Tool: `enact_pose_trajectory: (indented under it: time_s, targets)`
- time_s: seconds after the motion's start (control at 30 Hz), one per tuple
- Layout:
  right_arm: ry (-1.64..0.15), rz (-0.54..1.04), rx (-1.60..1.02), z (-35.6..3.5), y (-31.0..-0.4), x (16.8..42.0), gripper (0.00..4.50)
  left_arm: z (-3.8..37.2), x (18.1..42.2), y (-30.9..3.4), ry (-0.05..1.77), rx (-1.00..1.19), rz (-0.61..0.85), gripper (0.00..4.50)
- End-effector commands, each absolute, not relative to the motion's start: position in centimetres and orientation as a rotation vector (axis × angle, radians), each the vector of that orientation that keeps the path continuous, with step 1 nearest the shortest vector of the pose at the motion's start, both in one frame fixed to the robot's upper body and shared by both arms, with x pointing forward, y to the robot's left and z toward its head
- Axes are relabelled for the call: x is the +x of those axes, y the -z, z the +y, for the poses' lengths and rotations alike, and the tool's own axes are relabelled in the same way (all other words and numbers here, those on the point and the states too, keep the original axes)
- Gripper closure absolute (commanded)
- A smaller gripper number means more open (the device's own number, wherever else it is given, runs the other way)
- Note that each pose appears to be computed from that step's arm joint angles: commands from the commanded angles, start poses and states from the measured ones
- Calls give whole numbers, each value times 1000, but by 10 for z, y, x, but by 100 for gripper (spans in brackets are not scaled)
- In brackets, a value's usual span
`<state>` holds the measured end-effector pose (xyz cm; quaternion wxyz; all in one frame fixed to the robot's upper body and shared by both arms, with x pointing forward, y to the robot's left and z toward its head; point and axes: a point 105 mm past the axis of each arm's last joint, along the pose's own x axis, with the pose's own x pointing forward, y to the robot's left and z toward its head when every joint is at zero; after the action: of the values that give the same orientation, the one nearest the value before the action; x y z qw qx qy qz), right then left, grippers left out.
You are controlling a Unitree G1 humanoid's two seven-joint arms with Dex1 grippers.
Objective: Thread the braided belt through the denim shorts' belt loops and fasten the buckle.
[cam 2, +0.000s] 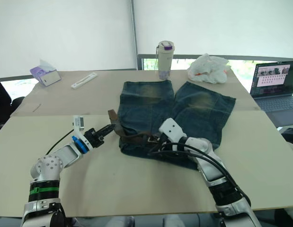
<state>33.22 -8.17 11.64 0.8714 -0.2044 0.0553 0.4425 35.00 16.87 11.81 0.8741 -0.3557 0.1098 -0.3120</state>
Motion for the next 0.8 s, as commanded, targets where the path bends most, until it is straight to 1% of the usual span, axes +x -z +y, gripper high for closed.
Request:
enact_pose_trajectory:
  time_s: [0.03, 0.13, 0.37, 0.53, 0.63, 0.8]
  targets:
    - [-959, 105, -441, -77, -119, 331, 448, 178, 356, -132, 655, -680, 162, 450]
    - [-967, 126, -443, -75, -114, 333, 448, 181, 358, -136, 674, -613, 138, 450]
    - [-957, 196, -472, -78, -101, 340, 448, 188, 360, -138, 694, -554, 130, 450]
    - [-995, 245, -472, -77, -92, 336, 448, 190, 360, -136, 697, -542, 133, 450]
    - [-1019, 300, -468, -78, -83, 331, 448, 189, 360, -134, 702, -530, 138, 450]
    - [-995, 371, -455, -85, -75, 333, 448, 186, 364, -138, 707, -520, 116, 450]
